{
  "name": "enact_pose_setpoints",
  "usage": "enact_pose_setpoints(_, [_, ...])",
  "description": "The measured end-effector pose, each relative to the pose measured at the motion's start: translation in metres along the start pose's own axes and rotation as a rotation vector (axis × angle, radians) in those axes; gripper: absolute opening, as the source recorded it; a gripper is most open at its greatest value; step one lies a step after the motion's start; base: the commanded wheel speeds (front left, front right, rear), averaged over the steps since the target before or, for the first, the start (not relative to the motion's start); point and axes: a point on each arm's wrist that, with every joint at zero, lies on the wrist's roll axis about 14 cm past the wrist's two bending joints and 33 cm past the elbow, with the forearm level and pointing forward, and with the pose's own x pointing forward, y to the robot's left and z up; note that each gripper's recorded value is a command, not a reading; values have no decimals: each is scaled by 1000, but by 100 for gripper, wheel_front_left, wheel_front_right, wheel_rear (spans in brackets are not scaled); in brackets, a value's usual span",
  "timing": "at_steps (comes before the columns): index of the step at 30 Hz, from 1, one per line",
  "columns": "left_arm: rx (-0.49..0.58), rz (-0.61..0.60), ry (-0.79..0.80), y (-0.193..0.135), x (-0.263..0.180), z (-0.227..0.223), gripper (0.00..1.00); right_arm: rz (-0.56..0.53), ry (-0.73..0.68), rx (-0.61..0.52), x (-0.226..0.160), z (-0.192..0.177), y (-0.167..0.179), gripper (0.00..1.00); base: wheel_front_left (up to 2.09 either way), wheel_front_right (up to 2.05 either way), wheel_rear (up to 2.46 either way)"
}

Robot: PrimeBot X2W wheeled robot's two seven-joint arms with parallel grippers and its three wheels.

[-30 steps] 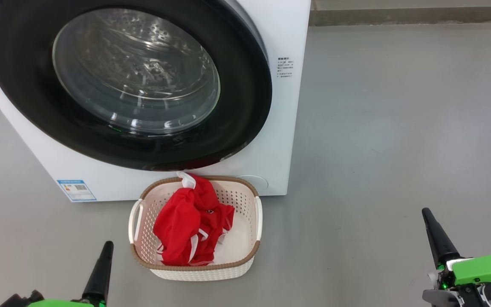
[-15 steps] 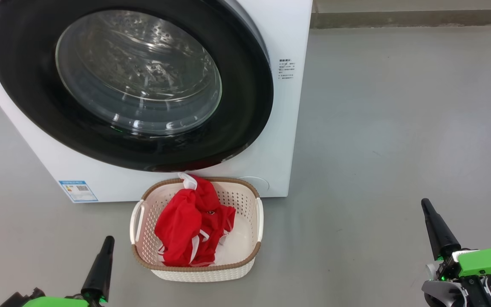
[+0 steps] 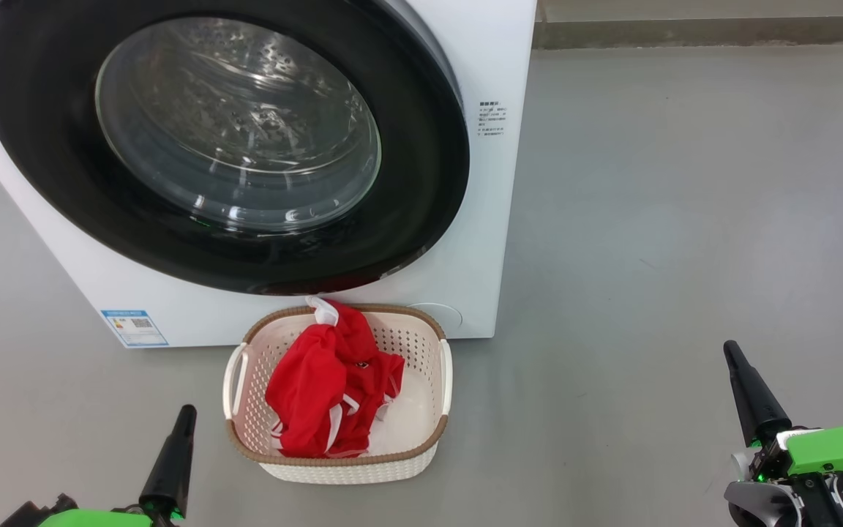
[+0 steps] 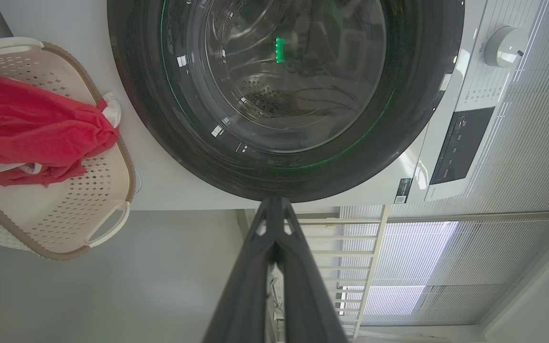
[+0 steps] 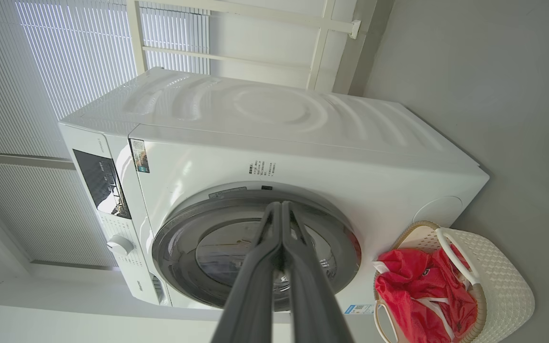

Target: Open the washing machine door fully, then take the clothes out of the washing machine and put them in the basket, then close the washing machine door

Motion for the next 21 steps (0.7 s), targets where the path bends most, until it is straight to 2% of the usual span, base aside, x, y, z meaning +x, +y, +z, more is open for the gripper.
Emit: enact_pose_setpoints(21, [0, 0, 0, 0, 0, 0, 0, -1, 1, 2, 0, 0, 0, 0, 0, 0, 0])
